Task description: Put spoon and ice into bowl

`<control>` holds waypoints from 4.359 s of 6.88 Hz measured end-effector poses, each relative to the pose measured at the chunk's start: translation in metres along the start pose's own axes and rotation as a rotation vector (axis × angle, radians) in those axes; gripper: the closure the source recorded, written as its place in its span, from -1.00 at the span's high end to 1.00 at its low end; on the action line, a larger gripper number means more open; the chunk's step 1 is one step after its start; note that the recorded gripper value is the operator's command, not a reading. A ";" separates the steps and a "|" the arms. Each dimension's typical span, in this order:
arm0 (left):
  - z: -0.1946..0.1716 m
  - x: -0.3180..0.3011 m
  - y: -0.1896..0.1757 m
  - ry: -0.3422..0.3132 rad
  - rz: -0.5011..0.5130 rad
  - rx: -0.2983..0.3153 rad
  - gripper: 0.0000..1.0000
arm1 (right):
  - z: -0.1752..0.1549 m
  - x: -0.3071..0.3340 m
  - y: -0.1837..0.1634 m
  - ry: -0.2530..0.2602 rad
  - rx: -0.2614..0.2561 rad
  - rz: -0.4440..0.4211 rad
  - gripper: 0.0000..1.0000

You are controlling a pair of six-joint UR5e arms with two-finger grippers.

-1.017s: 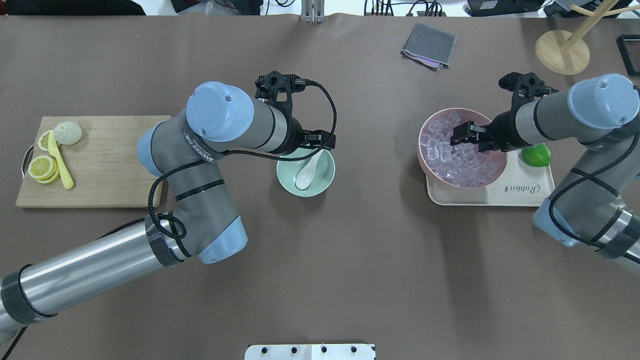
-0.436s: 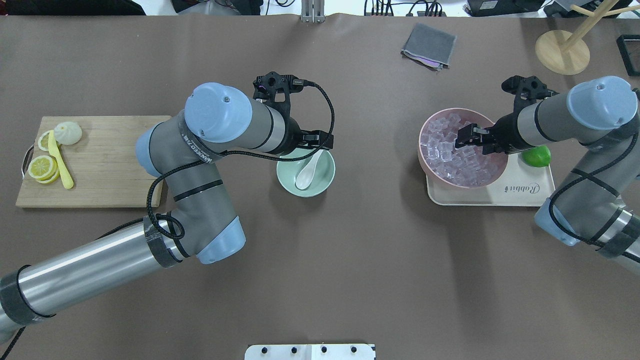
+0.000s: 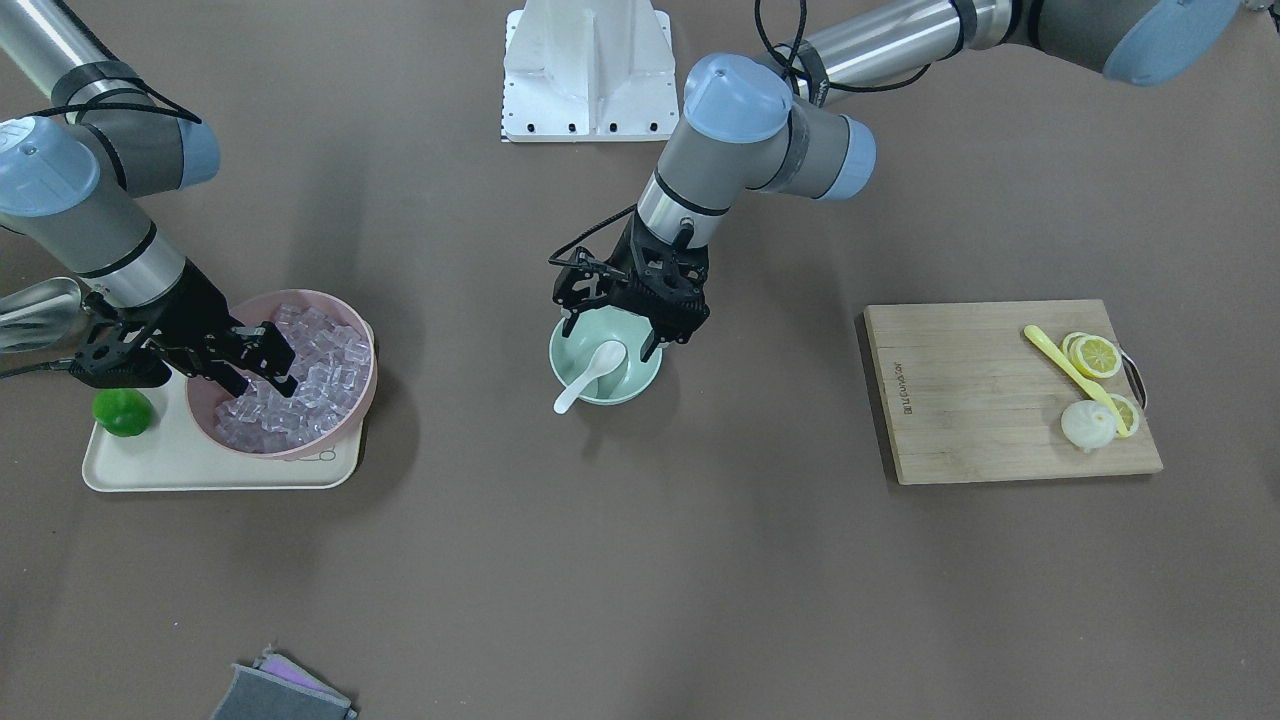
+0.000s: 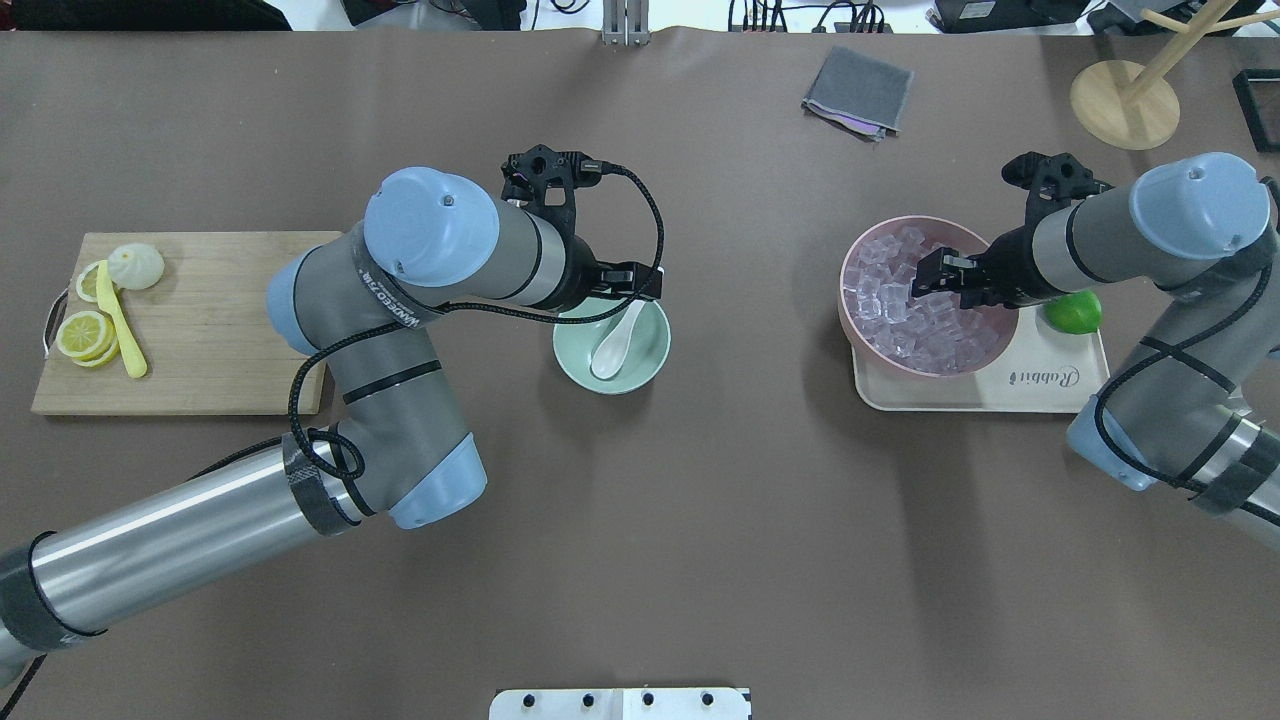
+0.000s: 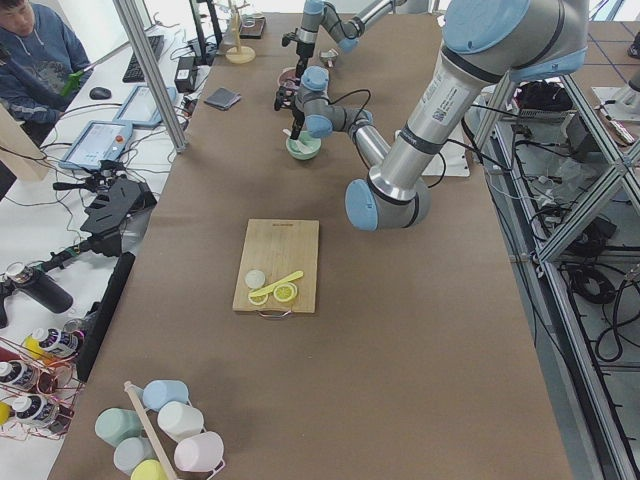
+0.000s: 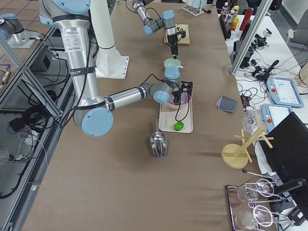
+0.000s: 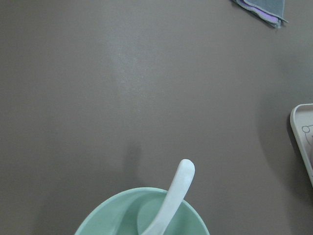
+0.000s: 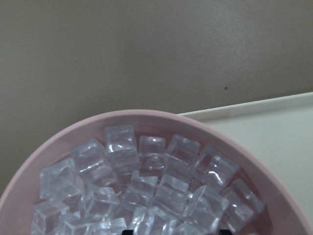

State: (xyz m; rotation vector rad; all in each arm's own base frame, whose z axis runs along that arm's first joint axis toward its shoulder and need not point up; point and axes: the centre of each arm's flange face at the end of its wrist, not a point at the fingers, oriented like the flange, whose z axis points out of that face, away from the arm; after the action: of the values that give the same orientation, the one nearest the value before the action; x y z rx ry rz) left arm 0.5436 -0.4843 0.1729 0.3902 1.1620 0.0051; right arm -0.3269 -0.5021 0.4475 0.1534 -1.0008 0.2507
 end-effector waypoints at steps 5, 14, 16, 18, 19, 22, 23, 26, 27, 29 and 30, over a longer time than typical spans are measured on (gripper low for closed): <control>-0.002 -0.006 -0.004 -0.003 0.000 0.007 0.94 | -0.007 -0.008 -0.005 -0.020 -0.008 0.032 -1.00; -0.052 -0.071 -0.030 0.001 0.075 -0.007 0.94 | -0.073 -0.116 -0.001 -0.080 -0.045 0.111 -1.00; -0.111 -0.176 -0.054 -0.015 0.155 -0.063 0.94 | -0.058 -0.223 0.037 -0.068 -0.008 0.174 -1.00; -0.170 -0.272 -0.071 -0.028 0.209 -0.097 0.94 | -0.037 -0.296 0.072 -0.076 0.039 0.225 -1.00; -0.184 -0.292 -0.073 -0.030 0.223 -0.102 0.94 | -0.021 -0.327 0.084 -0.077 0.062 0.235 0.98; -0.189 -0.303 -0.074 -0.035 0.230 -0.102 0.94 | -0.001 -0.349 0.108 -0.084 0.072 0.219 1.00; -0.190 -0.305 -0.075 -0.039 0.228 -0.101 0.94 | -0.007 -0.339 0.107 -0.089 0.070 0.211 1.00; -0.230 -0.365 -0.079 -0.097 0.163 -0.067 0.94 | -0.058 -0.206 0.040 -0.037 0.018 0.109 1.00; -0.263 -0.408 -0.076 -0.124 0.157 -0.053 0.94 | -0.080 -0.142 0.002 0.001 0.002 0.051 1.00; -0.327 -0.498 -0.062 -0.220 0.229 -0.063 0.94 | -0.116 -0.006 -0.051 0.089 -0.008 -0.102 1.00; -0.357 -0.543 -0.044 -0.267 0.261 -0.086 0.95 | -0.137 0.063 -0.066 0.122 -0.024 -0.172 1.00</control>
State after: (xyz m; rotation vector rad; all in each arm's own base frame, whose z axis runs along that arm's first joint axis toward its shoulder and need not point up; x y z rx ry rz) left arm -0.0039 -0.5294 0.5225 0.4497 0.8387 0.2241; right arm -0.1653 -0.5234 0.4276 0.1996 -0.8638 0.0895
